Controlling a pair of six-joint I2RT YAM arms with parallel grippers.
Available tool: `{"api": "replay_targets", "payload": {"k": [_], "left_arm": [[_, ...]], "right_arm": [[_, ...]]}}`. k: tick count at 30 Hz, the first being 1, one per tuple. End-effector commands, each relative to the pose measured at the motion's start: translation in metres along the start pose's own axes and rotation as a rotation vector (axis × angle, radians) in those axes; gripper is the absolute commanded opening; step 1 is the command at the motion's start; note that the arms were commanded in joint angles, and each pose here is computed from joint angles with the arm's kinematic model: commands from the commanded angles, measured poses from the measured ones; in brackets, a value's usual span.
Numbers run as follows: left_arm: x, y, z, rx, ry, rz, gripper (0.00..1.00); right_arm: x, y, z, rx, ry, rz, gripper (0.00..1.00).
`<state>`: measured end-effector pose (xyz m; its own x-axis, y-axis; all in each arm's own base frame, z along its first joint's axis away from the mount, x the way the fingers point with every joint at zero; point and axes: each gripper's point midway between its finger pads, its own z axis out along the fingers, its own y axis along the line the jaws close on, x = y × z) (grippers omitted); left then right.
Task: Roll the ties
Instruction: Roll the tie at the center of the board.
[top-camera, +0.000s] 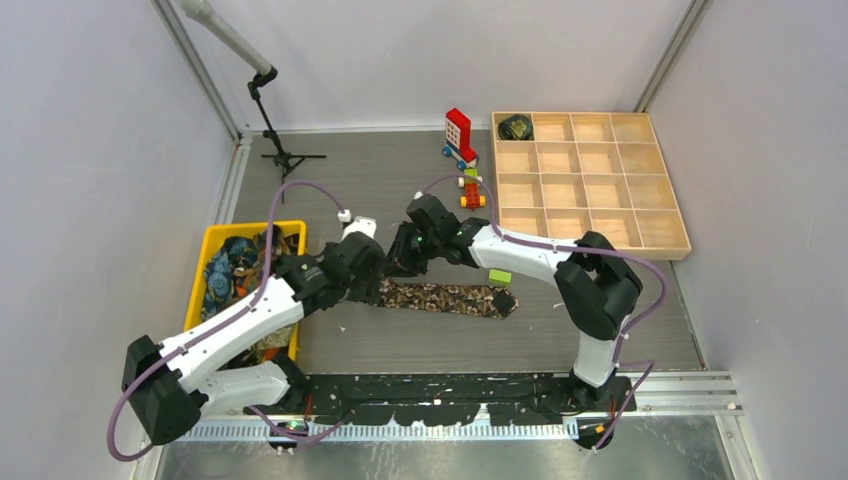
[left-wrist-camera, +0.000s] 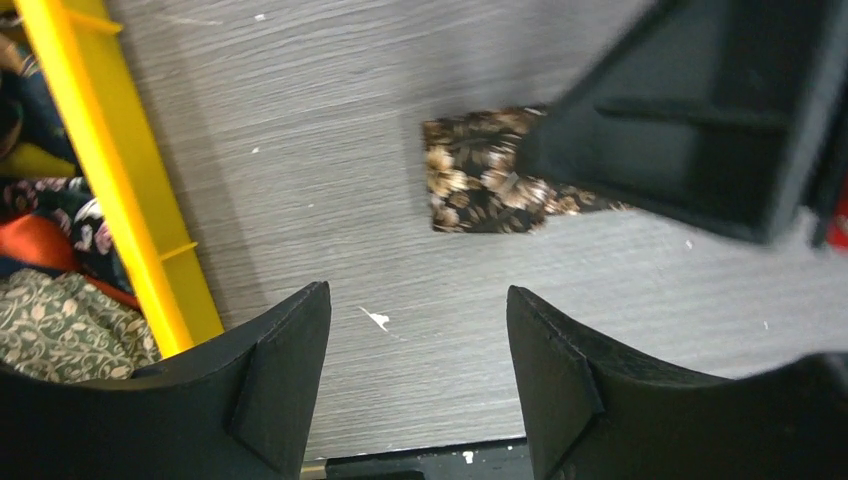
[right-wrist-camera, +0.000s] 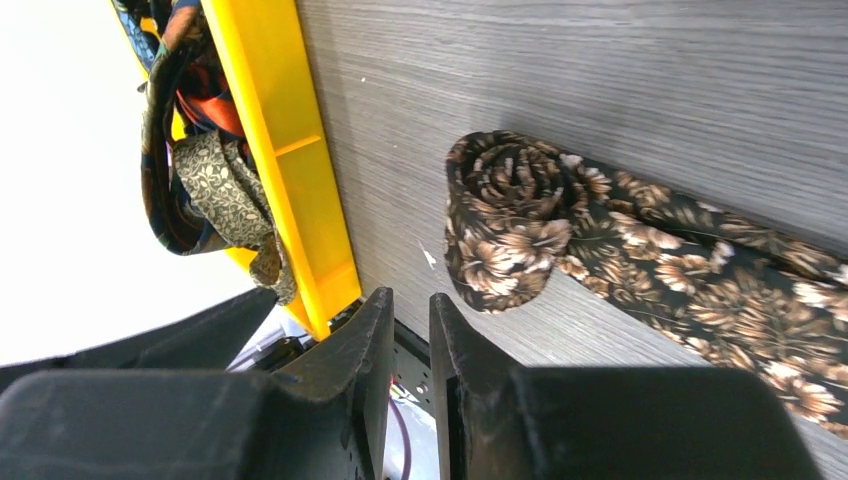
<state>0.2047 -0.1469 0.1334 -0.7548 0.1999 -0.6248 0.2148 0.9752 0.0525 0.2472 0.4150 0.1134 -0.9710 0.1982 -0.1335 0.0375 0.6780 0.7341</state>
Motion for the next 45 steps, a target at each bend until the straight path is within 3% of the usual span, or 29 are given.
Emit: {"api": "replay_targets", "payload": {"k": [1,16,22,37,45], "left_arm": [[0.009,0.030,0.004,-0.089,0.033,-0.151,0.66],[0.018,0.048,0.007,-0.094,0.025,-0.297,0.64],[0.016,0.033,0.018,0.005,0.013,-0.327,0.65],[0.000,-0.013,0.044,0.311,-0.019,-0.324,0.83],[0.001,-0.022,0.066,0.412,0.020,-0.368,0.83]], "right_arm": [[0.008,0.025,0.009,-0.041,0.021,-0.031,0.25],[0.015,-0.015,0.031,0.108,0.018,-0.051,0.23],[0.014,-0.027,0.027,0.127,0.019,-0.047,0.22],[0.010,-0.044,0.018,0.147,0.012,-0.039,0.21],[0.012,-0.046,0.019,0.142,0.023,-0.040,0.21]]}}
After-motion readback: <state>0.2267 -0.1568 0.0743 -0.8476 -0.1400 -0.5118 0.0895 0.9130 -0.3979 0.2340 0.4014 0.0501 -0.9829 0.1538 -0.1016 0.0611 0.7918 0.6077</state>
